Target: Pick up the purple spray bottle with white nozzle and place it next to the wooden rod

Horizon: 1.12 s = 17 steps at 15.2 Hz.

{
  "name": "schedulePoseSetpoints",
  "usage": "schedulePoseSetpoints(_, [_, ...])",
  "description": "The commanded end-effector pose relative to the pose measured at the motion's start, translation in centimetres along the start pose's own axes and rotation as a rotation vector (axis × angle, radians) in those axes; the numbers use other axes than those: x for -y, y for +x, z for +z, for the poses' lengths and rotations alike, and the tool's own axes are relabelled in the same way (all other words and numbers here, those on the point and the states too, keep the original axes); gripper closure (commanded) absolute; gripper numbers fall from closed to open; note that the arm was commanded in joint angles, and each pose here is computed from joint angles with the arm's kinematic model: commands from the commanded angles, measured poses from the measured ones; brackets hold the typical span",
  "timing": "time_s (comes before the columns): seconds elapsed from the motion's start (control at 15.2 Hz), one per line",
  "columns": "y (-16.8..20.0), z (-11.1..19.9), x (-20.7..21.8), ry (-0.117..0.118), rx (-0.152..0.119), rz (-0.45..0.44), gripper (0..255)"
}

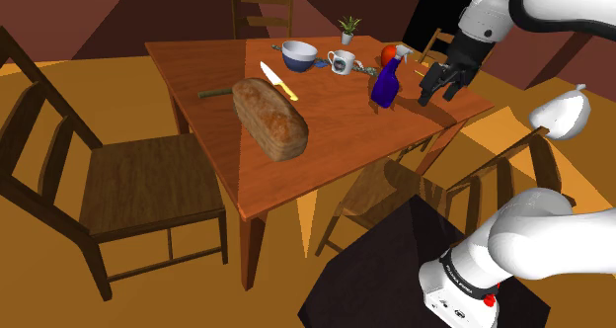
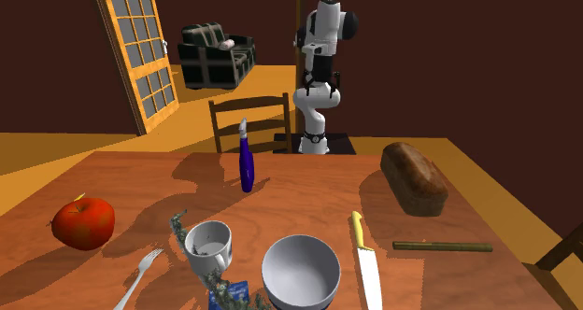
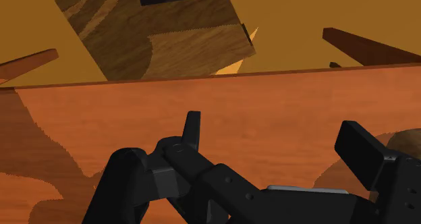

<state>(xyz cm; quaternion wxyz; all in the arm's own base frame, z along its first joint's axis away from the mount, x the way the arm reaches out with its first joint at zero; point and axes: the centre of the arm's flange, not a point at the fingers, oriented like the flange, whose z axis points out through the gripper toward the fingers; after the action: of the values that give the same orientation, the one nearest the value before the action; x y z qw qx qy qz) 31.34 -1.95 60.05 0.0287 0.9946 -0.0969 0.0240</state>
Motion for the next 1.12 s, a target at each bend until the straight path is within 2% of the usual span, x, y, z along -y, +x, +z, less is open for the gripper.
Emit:
schedulePoseSetpoints(0.0, [0.0,0.0,0.0,0.000,0.000,0.000,0])
schedulePoseSetpoints(1.06, [11.7,8.0,-14.4,0.062,-0.183,-0.109,0])
